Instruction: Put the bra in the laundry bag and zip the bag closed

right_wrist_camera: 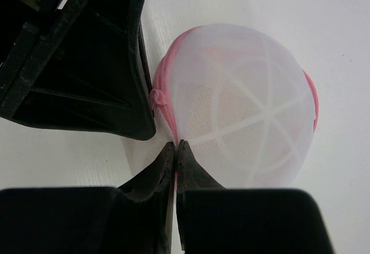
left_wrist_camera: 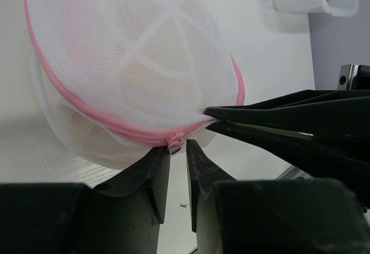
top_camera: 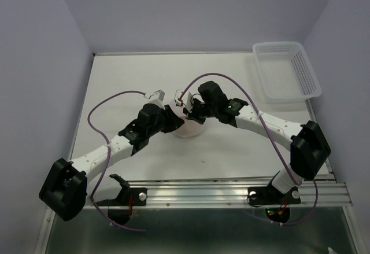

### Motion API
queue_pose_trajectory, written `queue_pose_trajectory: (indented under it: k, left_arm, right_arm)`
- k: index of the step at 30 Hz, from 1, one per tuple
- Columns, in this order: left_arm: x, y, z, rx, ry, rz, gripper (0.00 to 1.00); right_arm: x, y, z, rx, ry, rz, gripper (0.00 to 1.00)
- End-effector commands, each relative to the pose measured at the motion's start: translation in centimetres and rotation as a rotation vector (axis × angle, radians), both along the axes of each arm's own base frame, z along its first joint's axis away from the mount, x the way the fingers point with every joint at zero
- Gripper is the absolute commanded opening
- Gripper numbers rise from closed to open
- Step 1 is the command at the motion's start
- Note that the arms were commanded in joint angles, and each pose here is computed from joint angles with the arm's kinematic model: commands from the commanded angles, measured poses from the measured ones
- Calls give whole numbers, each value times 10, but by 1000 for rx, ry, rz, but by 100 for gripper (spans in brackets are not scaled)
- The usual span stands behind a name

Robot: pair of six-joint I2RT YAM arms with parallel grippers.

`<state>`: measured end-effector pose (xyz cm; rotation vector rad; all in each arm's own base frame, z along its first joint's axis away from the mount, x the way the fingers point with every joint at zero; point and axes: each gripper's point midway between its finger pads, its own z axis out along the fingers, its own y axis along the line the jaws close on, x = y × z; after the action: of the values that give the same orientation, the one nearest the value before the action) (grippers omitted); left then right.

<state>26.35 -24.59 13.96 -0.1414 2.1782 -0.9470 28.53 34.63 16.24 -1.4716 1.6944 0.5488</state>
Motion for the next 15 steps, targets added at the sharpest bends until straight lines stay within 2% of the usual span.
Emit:
queue_pose_trajectory:
  k: [1,4,6,10,15]
  left_arm:
    - [12,-7,27,-47,-75,13,29]
    - [13,-7,29,-48,-81,21,28]
    - [14,-5,32,-56,-94,30,23]
    - [15,-2,35,-46,-106,42,0]
    - [14,9,31,-19,-107,82,0]
  right_arm:
    - [5,6,21,60,-44,-7,2]
    - [6,5,21,59,-46,-9,2]
    - [5,5,21,58,-45,-7,2]
    - [7,5,18,49,-47,-13,3]
    - [8,-2,8,10,-70,-5,2]
